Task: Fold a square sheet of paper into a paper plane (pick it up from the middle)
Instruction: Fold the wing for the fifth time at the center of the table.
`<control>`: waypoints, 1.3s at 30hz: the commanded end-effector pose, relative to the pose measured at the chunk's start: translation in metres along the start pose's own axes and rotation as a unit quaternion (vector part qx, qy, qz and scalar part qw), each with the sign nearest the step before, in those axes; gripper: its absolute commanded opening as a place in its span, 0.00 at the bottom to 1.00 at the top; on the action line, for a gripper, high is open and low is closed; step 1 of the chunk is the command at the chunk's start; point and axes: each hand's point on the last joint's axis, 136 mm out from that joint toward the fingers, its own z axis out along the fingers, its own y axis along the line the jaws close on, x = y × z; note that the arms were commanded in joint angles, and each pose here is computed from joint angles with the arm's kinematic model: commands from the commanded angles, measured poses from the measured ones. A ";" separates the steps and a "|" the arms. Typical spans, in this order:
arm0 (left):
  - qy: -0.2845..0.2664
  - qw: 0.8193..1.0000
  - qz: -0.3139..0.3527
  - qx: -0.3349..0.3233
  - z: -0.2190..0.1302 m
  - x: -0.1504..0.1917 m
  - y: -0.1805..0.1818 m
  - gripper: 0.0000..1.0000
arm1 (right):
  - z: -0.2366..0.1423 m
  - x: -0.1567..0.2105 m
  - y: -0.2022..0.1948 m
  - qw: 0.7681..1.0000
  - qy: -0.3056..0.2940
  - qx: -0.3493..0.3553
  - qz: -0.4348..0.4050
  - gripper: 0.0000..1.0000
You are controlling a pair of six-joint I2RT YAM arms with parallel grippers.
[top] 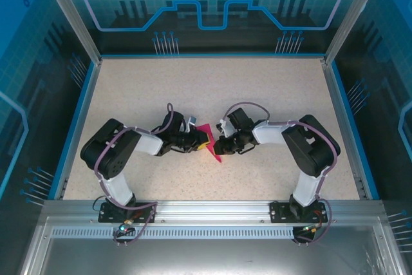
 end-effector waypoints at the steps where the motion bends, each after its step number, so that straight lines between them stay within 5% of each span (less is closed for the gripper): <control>1: 0.018 1.000 0.011 0.010 0.001 0.011 -0.005 0.20 | 0.009 0.017 -0.016 0.998 0.032 0.048 0.003 0.14; 21: 0.016 1.000 -0.001 -0.015 0.009 0.008 0.009 0.18 | -0.022 0.001 0.020 0.999 0.001 0.023 -0.029 0.23; 39: 0.013 1.000 0.001 -0.015 0.007 0.008 0.006 0.18 | -0.003 0.012 0.006 0.999 0.030 0.027 -0.023 0.07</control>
